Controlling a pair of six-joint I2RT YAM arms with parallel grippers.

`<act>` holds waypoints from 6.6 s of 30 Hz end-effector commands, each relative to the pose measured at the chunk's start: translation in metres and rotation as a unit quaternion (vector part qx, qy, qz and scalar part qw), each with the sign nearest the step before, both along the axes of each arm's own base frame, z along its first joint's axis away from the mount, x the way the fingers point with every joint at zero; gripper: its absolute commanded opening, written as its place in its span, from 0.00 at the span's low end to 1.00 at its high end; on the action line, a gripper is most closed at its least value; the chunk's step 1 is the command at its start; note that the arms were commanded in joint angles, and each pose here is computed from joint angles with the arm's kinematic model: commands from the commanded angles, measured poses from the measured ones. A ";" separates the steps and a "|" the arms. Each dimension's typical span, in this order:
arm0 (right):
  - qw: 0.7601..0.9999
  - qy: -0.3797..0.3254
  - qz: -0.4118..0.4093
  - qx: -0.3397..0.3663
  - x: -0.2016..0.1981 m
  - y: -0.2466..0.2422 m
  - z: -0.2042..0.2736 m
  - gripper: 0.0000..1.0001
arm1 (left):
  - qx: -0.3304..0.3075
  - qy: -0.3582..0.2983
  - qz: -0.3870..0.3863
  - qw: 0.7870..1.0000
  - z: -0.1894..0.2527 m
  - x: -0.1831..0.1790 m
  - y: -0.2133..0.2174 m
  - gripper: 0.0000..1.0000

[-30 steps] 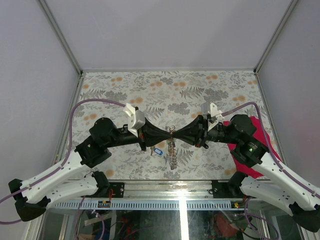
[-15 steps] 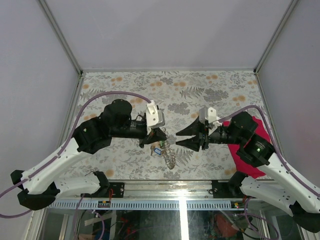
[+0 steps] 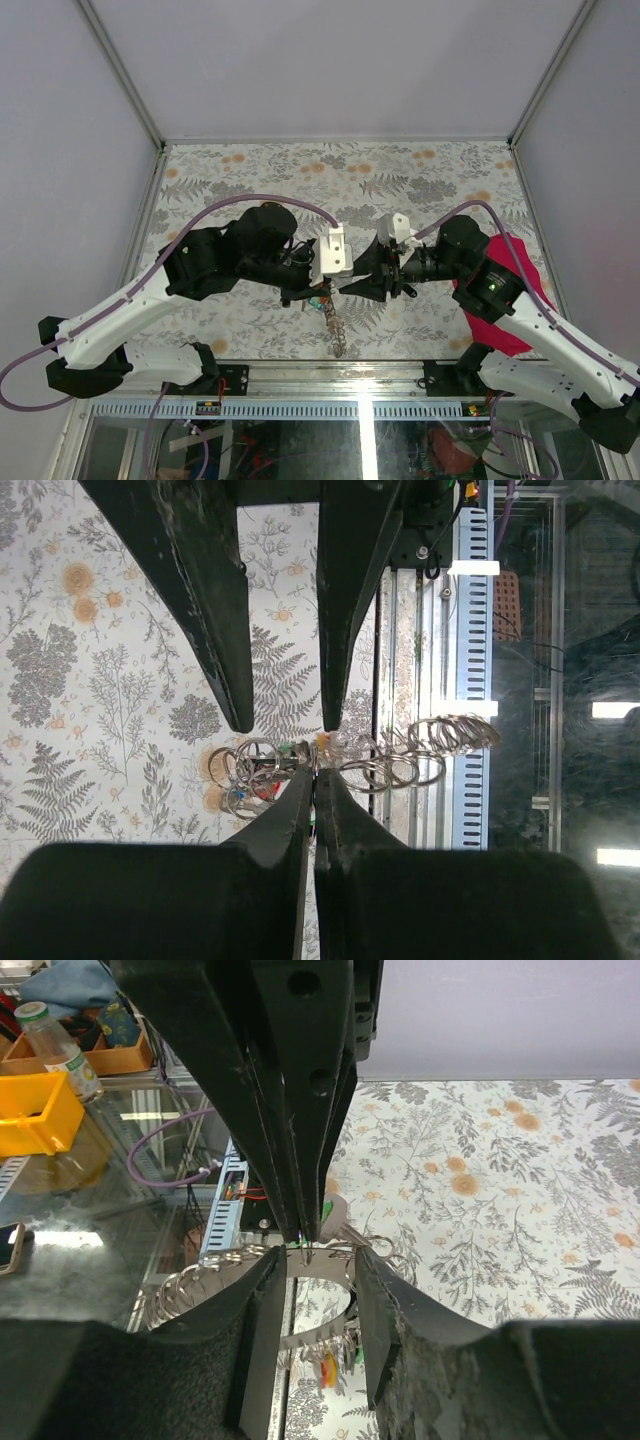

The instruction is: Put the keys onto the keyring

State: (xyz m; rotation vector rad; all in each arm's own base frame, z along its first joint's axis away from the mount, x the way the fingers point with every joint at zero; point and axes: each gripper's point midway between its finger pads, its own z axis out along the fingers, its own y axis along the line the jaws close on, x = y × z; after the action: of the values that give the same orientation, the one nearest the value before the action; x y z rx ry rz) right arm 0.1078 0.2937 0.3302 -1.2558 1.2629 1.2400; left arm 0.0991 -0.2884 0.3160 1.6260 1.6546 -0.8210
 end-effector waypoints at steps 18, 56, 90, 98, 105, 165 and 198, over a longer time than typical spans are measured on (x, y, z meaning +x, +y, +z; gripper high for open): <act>0.998 0.031 0.048 0.004 0.001 0.019 -0.008 0.30 | -0.043 -0.049 0.008 0.998 0.031 0.007 -0.001 0.00; 0.995 -0.003 0.042 0.095 -0.015 0.005 0.041 0.00 | -0.150 -0.053 0.020 0.987 0.056 -0.005 0.003 0.23; 0.994 -0.011 0.029 0.109 -0.015 0.000 0.052 0.00 | -0.156 -0.045 0.012 0.987 0.047 -0.003 -0.009 0.00; 0.996 -0.030 0.014 0.081 -0.013 -0.005 0.047 0.24 | -0.130 -0.043 0.007 0.991 0.039 -0.003 -0.007 0.00; 0.998 -0.026 0.029 0.039 -0.014 -0.004 0.035 0.31 | -0.090 -0.040 -0.012 0.995 0.030 -0.004 -0.006 0.00; 0.998 -0.030 0.008 0.053 -0.008 -0.004 0.049 0.00 | -0.106 -0.036 0.007 0.994 0.023 0.000 -0.009 0.30; 0.991 -0.035 0.001 0.131 -0.017 -0.012 0.086 0.00 | -0.157 -0.034 0.027 0.987 0.033 0.001 -0.013 0.00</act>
State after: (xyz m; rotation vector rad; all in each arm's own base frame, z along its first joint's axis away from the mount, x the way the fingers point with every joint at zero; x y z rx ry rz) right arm 0.1013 0.2909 0.3531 -1.1863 1.2644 1.3035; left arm 0.0999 -0.2970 0.3383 1.4366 1.4715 -0.8992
